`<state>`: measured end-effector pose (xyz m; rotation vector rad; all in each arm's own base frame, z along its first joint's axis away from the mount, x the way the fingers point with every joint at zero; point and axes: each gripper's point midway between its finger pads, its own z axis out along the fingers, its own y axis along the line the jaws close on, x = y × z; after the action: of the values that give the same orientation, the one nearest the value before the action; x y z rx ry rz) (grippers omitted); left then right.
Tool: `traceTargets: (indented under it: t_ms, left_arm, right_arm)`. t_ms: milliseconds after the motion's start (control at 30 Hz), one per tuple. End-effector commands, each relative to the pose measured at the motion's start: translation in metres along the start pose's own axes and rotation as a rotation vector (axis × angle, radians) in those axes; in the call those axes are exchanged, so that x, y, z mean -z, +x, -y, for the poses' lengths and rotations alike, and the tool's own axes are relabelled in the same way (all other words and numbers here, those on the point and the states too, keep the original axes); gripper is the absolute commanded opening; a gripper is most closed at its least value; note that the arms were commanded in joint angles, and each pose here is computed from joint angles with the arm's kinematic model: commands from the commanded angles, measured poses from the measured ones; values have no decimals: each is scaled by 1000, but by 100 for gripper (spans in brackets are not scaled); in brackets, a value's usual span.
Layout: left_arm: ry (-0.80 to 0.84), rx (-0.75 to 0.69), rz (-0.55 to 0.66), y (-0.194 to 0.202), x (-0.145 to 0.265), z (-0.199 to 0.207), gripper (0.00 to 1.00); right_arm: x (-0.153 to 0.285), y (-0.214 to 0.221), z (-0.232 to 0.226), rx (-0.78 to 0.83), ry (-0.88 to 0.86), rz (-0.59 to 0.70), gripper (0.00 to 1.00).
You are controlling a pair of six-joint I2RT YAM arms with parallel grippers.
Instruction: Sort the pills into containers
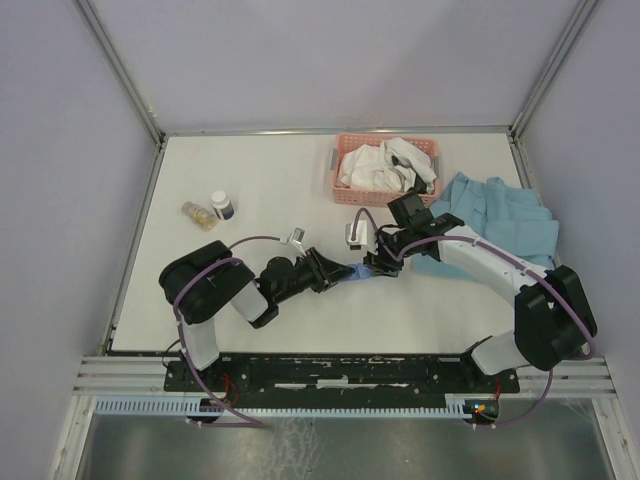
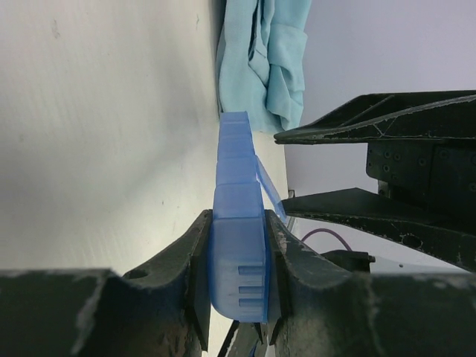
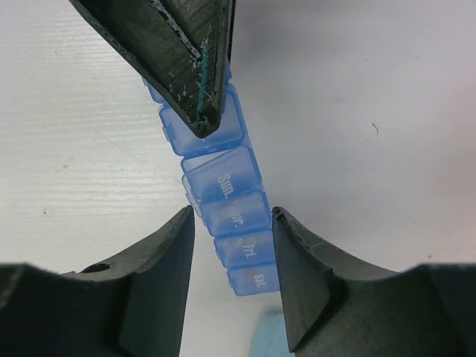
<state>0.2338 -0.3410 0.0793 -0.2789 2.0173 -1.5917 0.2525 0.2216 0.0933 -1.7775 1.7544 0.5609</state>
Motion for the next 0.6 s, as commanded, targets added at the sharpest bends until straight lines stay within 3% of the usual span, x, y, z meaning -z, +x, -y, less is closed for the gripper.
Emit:
traceTargets:
  t_ms: [0, 267, 567]
  left_arm:
    - [59, -25, -34, 7, 1, 13, 3]
    - [58, -29, -43, 8, -1, 12, 3]
    - [62, -32, -50, 9, -4, 12, 3]
  right_arm:
    - [20, -22, 46, -10, 215, 40, 51]
    - [22, -20, 58, -61, 282, 28, 49]
    - [3, -9, 59, -145, 244, 5, 39]
